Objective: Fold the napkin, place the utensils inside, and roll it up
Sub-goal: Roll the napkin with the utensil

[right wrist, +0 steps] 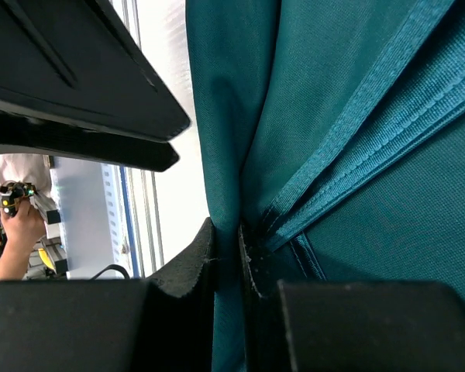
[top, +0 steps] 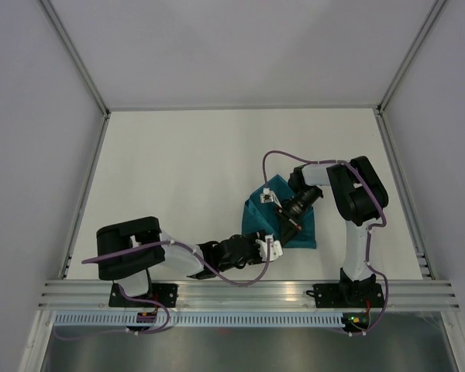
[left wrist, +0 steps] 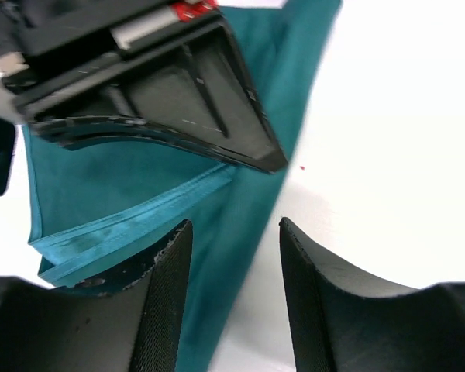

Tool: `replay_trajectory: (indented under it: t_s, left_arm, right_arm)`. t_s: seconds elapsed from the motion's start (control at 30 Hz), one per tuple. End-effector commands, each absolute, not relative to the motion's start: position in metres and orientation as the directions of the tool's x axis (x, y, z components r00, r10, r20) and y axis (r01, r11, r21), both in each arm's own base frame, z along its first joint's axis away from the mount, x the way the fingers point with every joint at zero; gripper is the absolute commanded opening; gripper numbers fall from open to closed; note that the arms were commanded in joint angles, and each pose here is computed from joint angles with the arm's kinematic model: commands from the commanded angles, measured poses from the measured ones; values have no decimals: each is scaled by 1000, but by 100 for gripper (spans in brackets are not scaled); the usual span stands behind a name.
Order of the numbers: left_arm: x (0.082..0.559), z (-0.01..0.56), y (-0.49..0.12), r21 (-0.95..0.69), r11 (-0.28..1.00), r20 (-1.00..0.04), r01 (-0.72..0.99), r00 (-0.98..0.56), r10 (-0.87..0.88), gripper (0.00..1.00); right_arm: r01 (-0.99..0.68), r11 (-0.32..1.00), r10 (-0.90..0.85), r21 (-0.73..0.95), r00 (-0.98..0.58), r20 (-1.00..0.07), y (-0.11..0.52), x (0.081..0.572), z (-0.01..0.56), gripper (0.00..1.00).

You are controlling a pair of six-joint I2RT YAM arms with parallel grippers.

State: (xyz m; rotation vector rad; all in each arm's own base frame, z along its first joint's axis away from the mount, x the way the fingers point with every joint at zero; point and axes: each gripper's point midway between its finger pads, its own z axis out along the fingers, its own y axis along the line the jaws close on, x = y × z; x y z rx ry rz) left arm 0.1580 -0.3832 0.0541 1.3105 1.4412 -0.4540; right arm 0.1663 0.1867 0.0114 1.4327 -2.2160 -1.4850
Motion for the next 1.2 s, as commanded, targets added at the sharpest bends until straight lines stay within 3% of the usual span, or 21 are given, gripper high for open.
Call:
replay_trajectory:
  t_s: [0.0,0.3,0.47,0.57,0.7,0.83,1.0,1.13,1.17]
  left_arm:
    - [152,59,-398,461,240,-832,855,322,451,55]
    - [154,36,-414,541,169,-769,824,404,496,59]
    - [153,17,-415,514,130,-762,848,381,524,56]
    - [150,3,-409,474,114,-762,873,342,551,52]
    - [145,-15,-401,413,101,-760,905,281,586,38]
    - [143,-25,-399,335,93,-771,938,217,599,32]
    - [146,-28,-398,246,102,-783,964,135,607,15]
    - [144,-36,-397,146,95,-765,985,52,642,4]
    - [143,-37,-396,119,93,-760,989,30,650,2]
  right_arm:
    - [-737,38,-791,675,-435,-430,175,184,-17,8]
    - [-738,40,-789,673,-437,-432,175,185,-16,8]
    - [-736,43,-789,676,-441,-429,174,184,-17,8]
    - [-738,40,-788,674,-439,-433,174,185,-16,8]
    - [-739,38,-787,673,-437,-436,175,185,-16,7]
    - [-738,42,-787,673,-440,-433,174,185,-16,7]
    - [-745,41,-785,666,-436,-440,174,186,-16,8]
    - [-767,49,-778,640,-431,-457,175,189,-12,18]
    - [-771,53,-776,635,-431,-460,175,189,-11,26]
